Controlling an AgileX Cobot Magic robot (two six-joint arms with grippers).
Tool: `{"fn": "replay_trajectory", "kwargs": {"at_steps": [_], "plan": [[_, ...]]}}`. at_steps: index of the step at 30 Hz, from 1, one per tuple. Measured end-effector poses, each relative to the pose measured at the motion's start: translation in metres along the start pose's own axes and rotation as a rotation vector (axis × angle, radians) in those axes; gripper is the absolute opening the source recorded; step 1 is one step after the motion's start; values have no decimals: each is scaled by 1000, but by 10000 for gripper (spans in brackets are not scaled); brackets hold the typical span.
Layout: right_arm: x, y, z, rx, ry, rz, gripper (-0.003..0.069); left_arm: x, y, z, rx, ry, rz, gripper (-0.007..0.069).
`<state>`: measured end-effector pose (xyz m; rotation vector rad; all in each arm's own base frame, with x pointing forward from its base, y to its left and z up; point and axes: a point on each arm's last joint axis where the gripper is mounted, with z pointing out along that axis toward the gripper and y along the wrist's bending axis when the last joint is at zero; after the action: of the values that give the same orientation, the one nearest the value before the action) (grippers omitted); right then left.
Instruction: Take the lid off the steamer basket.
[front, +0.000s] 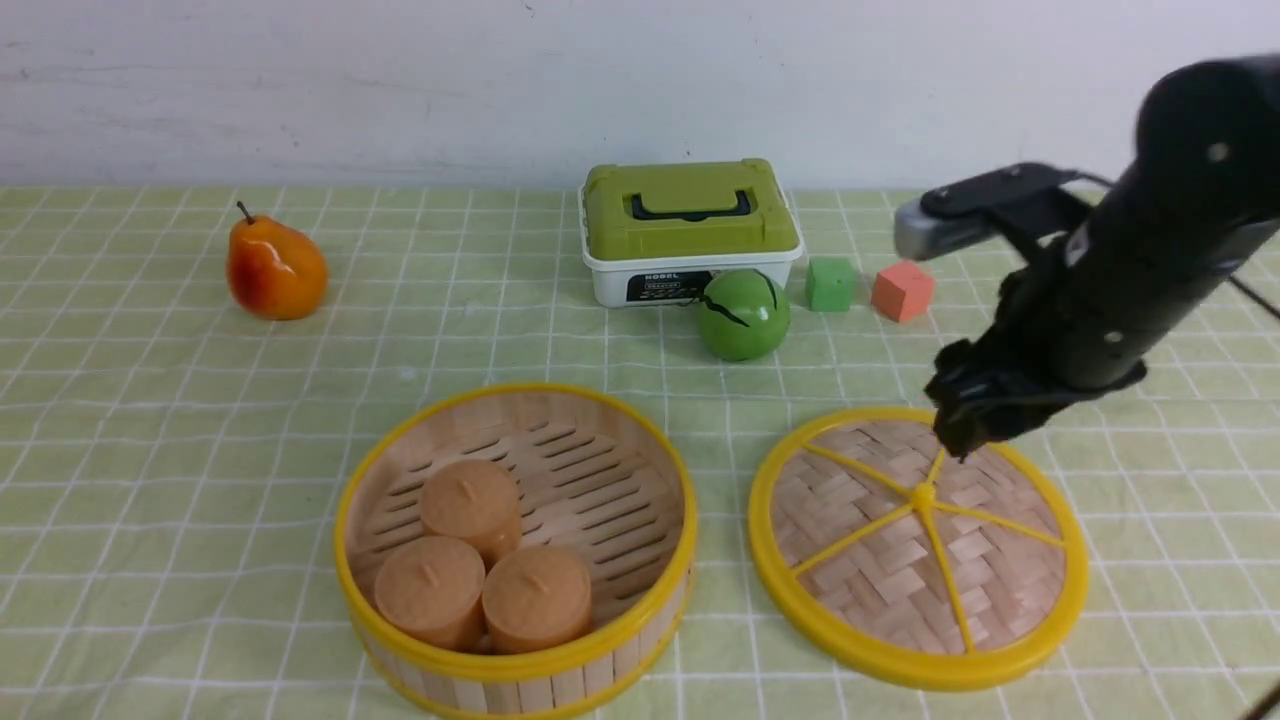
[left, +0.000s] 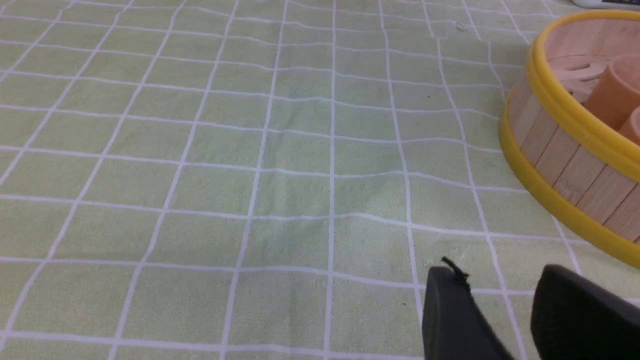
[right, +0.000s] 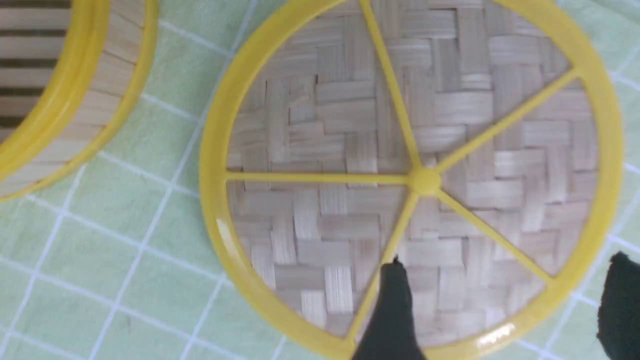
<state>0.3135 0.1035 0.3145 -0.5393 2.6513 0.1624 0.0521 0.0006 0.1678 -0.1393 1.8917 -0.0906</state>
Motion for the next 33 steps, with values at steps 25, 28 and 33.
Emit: {"fn": "replay_trajectory", "kwargs": {"at_steps": [25, 28, 33], "plan": [[235, 25, -111, 58, -684, 52, -23, 0, 0, 0, 0, 0, 0, 239], [236, 25, -107, 66, -681, 48, -22, 0, 0, 0, 0, 0, 0, 239], [236, 25, -106, 67, -683, 48, -20, 0, 0, 0, 0, 0, 0, 239]]}}
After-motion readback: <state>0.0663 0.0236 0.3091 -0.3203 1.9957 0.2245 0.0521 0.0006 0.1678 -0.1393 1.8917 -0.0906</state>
